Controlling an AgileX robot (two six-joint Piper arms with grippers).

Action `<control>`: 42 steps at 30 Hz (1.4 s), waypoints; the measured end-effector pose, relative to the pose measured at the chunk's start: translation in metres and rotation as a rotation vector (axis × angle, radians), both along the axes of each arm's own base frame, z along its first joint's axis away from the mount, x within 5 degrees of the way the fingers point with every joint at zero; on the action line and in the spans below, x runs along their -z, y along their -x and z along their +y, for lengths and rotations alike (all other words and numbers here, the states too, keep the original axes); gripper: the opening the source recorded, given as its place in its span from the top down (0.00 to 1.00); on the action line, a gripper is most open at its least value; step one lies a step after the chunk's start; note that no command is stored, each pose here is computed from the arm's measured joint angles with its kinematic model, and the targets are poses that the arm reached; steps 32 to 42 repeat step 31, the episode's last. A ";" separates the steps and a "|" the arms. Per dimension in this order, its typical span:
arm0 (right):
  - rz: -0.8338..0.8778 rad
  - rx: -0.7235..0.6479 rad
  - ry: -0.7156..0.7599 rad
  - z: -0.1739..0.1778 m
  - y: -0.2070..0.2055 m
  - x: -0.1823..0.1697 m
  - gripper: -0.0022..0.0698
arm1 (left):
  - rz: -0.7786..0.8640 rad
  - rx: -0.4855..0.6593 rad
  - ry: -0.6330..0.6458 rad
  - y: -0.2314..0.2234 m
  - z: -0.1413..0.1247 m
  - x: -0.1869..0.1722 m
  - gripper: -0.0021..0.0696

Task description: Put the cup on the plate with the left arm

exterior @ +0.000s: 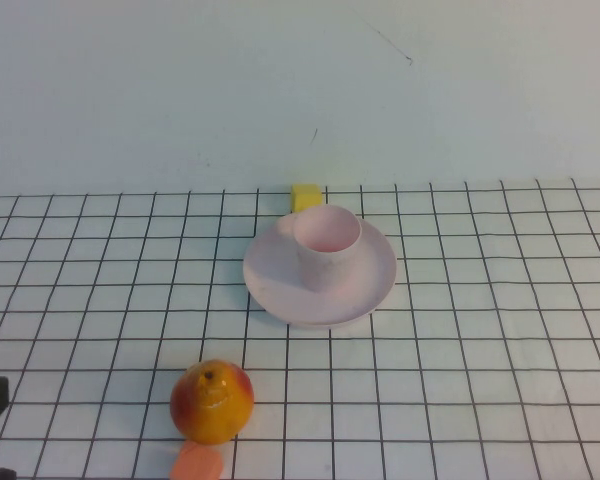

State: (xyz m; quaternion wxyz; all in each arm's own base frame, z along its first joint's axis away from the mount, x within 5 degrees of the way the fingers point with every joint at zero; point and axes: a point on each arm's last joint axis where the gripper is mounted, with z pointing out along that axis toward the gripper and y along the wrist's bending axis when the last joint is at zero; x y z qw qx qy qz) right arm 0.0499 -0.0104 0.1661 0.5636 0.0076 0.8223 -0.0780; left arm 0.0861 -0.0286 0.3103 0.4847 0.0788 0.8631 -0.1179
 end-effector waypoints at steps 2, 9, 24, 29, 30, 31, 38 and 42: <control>0.000 0.000 0.000 0.000 0.000 0.000 0.97 | 0.024 -0.002 -0.022 -0.001 0.001 0.009 0.97; 0.000 0.000 0.000 0.000 0.000 0.000 0.97 | -0.191 -0.084 0.049 0.005 0.008 0.044 0.97; -0.002 0.000 0.000 0.000 0.000 0.000 0.97 | -0.211 -0.277 0.148 0.033 0.021 0.138 0.97; -0.002 0.000 0.000 0.000 0.000 0.000 0.97 | -0.197 -0.276 0.144 0.034 0.021 0.138 0.97; -0.002 0.000 0.000 0.000 0.000 0.000 0.97 | -0.195 -0.276 0.143 0.034 0.021 0.138 0.97; -0.002 0.000 0.000 0.000 0.000 0.000 0.97 | -0.195 -0.276 0.143 0.034 0.021 0.138 0.97; -0.002 0.000 0.000 0.000 0.000 0.000 0.97 | -0.195 -0.276 0.143 0.034 0.021 0.138 0.97; -0.002 0.000 0.000 0.000 0.000 0.000 0.97 | -0.195 -0.276 0.143 0.034 0.021 0.138 0.97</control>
